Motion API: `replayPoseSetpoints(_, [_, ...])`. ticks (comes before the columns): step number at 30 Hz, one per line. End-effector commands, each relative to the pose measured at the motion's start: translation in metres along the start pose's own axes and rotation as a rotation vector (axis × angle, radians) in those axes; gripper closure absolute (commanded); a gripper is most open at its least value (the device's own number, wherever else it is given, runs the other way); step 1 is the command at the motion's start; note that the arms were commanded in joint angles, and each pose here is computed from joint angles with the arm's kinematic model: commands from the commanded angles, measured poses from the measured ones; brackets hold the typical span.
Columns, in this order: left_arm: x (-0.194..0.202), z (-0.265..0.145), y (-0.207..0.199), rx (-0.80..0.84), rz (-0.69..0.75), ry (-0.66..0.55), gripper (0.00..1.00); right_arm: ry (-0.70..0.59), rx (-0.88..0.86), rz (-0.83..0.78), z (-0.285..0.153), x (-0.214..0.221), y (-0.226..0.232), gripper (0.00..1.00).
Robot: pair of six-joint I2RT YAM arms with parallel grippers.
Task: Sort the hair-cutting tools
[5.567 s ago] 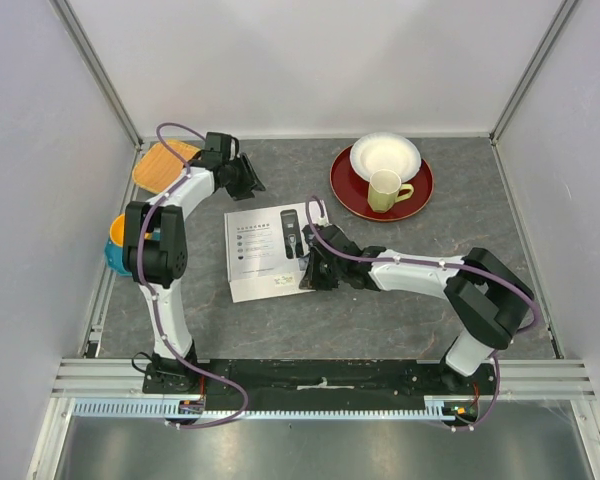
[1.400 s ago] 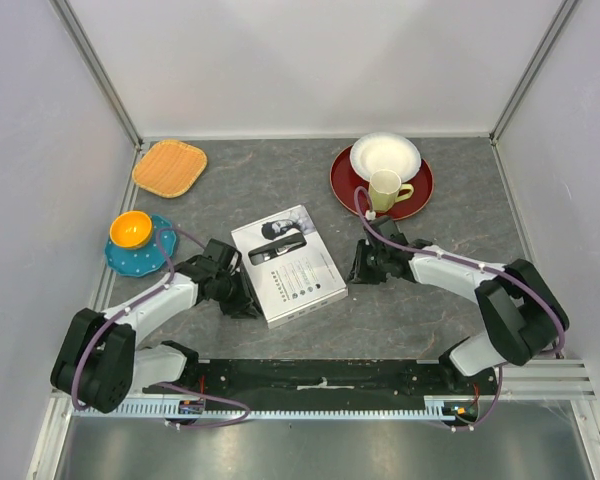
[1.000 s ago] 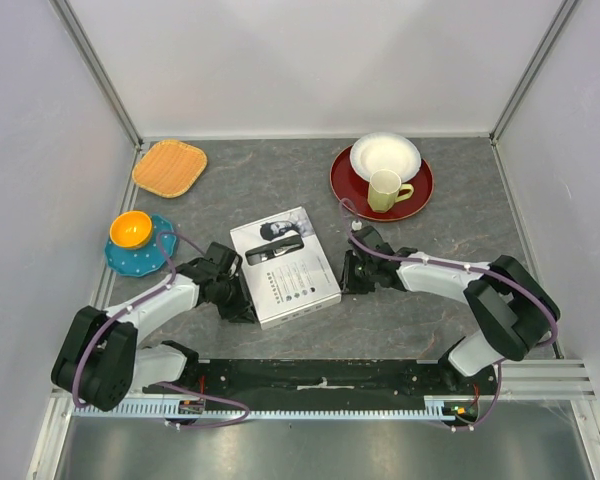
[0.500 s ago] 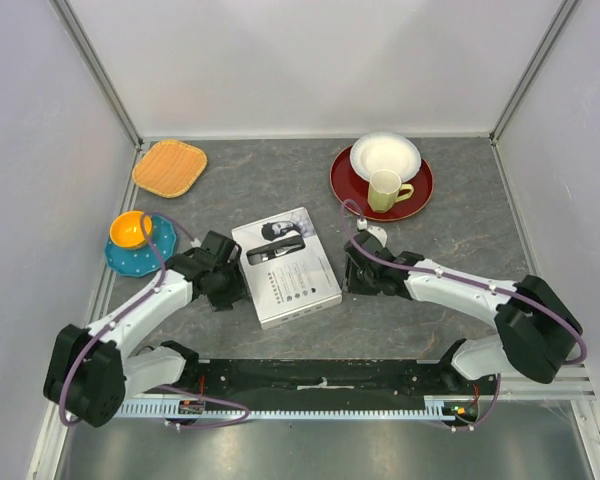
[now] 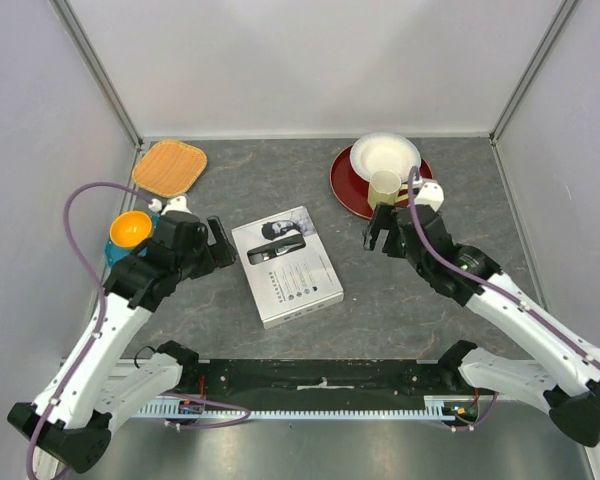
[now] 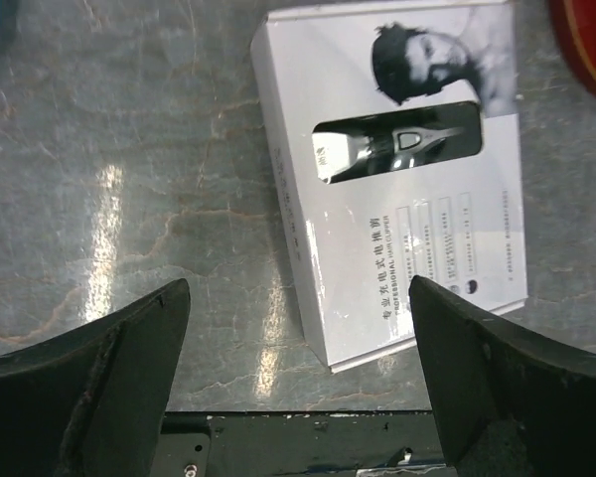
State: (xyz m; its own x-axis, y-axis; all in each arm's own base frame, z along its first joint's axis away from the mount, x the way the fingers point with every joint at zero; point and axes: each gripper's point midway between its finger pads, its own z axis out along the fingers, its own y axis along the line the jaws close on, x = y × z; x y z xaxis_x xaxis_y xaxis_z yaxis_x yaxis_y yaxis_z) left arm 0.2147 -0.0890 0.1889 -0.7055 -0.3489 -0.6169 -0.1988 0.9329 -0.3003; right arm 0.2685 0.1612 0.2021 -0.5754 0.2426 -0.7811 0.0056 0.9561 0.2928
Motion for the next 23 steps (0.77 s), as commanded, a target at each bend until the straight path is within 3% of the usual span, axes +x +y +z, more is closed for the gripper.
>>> replayPoseSetpoints(1, [-0.040, -0.041, -0.005, 0.042, 0.086, -0.146, 0.01, -0.154, -0.029, -0.019, -0.035, -0.055, 0.003, 0.02])
replayPoseSetpoints(8, [-0.068, -0.071, -0.011, 0.062, 0.129, -0.226, 0.00, -0.296, -0.103, 0.010, -0.081, -0.104, 0.011, 0.02])
replayPoseSetpoints(23, [-0.086, -0.087, -0.015, 0.069, 0.136, -0.281, 0.00, -0.314, -0.130, 0.016, -0.091, -0.114, 0.016, 0.02])
